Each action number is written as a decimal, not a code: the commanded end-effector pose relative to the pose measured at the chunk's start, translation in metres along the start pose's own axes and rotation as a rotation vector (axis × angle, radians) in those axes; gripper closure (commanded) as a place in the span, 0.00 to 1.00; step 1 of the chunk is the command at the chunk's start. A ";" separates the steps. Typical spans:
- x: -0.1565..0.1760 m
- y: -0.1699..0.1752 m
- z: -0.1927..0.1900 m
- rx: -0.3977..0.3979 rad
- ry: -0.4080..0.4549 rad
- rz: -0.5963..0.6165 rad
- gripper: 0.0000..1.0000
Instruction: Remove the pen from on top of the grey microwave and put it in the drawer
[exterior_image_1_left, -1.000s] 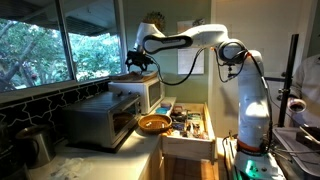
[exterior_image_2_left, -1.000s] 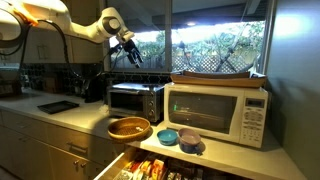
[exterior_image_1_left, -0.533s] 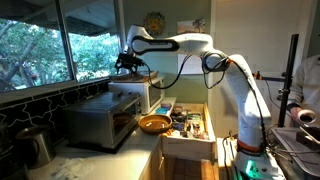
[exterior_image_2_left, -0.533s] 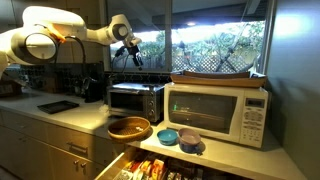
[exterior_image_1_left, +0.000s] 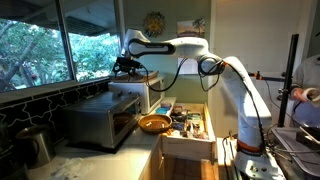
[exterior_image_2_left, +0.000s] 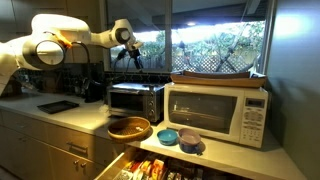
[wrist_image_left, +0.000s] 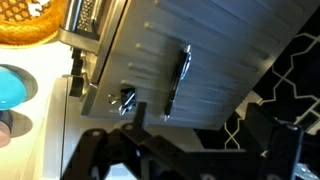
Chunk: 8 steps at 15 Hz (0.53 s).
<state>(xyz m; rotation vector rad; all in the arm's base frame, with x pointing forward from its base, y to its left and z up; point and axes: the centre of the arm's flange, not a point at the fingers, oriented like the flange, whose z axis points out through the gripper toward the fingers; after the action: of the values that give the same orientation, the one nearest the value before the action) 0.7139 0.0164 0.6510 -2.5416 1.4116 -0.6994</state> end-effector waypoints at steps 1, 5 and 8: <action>0.001 -0.002 0.020 -0.141 -0.122 -0.054 0.00; 0.012 0.003 0.046 -0.325 -0.157 -0.107 0.00; 0.026 0.000 0.062 -0.350 -0.149 -0.121 0.00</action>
<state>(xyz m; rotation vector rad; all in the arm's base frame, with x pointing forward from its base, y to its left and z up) 0.7110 -0.0025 0.5971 -2.8382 1.4548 -0.3046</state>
